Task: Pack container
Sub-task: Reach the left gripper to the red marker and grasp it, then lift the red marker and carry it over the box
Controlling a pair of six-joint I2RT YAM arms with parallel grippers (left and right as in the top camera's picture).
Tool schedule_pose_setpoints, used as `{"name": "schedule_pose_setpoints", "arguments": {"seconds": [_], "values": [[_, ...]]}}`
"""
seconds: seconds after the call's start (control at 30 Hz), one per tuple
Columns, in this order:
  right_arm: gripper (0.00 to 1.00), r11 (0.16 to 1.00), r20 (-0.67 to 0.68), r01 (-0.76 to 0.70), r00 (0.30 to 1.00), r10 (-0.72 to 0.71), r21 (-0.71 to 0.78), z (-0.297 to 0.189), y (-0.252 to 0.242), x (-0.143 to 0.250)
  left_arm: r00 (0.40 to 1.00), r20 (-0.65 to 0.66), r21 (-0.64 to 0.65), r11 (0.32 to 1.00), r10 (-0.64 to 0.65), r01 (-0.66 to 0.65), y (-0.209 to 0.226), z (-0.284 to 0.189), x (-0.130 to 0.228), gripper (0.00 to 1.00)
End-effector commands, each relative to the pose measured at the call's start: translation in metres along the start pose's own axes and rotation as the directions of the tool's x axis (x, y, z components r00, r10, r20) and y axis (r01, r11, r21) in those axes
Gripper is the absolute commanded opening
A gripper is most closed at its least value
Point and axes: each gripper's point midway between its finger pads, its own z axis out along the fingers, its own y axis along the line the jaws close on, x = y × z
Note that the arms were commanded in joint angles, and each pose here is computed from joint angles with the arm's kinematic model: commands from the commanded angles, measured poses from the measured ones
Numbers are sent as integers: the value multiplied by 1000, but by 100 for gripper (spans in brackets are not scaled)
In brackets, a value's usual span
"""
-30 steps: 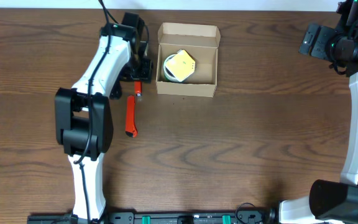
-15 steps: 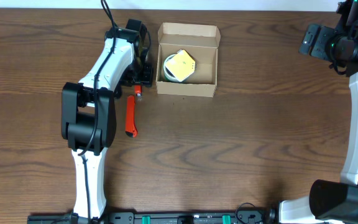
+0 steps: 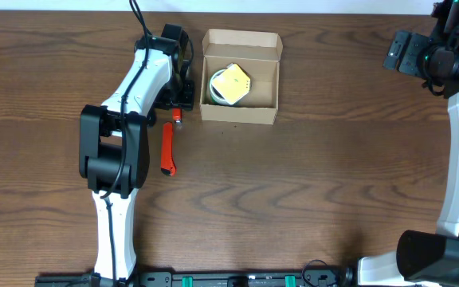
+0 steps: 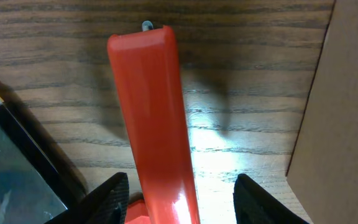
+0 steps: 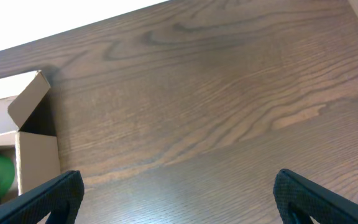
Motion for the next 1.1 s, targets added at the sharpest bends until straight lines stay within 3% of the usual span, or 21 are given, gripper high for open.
{"name": "schedule_pose_setpoints", "arguments": {"seconds": [0.0, 0.23, 1.07], "values": [[99, 1000, -13, -7, 1000, 7, 17, 5, -5, 3, 1000, 1, -30, 999, -16, 16, 8, 4, -4, 55], [99, 1000, -13, -7, 1000, 7, 17, 5, -5, 3, 1000, -4, -30, 999, -26, 26, 13, 6, -3, 45], [99, 1000, -13, -7, 1000, 7, 17, 5, -5, 3, 999, -10, 10, 999, -45, 45, 7, 11, -1, 43]]}}
